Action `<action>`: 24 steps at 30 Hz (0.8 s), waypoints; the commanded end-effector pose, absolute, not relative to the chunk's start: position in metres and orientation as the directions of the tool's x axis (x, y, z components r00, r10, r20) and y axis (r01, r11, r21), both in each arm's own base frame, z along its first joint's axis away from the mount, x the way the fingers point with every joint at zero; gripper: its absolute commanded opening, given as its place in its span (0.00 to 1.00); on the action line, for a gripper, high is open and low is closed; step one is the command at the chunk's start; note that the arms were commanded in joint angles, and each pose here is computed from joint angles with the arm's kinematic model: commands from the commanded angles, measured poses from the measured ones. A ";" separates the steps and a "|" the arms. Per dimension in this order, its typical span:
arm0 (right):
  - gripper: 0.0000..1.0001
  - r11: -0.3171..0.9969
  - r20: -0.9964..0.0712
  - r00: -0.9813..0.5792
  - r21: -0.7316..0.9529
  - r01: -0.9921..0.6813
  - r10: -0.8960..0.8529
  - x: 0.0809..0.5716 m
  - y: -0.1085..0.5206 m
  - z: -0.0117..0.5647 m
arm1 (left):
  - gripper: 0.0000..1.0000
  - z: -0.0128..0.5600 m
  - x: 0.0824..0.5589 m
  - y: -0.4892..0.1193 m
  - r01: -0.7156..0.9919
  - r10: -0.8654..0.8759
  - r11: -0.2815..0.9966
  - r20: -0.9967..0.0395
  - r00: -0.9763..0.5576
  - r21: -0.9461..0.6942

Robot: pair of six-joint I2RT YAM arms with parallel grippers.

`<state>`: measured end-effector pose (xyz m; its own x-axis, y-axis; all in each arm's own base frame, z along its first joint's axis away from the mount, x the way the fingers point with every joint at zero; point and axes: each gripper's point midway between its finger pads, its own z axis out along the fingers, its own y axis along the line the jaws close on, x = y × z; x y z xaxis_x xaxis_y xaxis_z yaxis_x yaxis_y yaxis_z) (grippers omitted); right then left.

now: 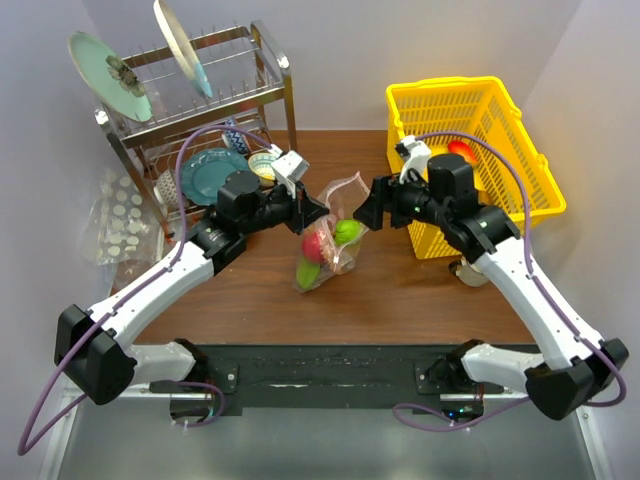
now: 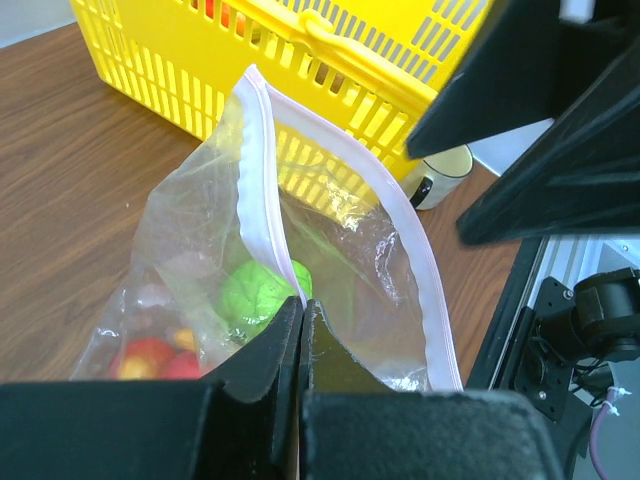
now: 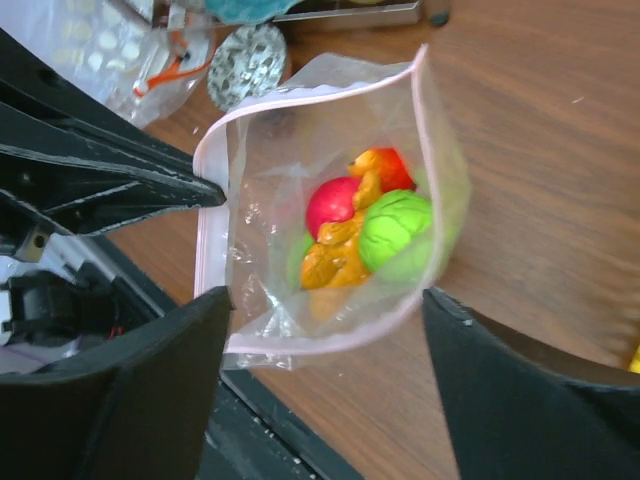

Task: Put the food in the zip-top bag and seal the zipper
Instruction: Adjust the zipper on the food storage bag.

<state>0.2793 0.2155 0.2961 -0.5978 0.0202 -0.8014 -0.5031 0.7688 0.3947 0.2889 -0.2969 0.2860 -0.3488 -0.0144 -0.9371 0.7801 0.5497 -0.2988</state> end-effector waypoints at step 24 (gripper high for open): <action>0.00 0.732 -0.884 -0.409 0.431 -0.528 0.225 0.248 0.194 0.398 | 0.00 0.316 0.286 -0.290 0.788 -0.067 0.554 -0.957 -0.281 -0.270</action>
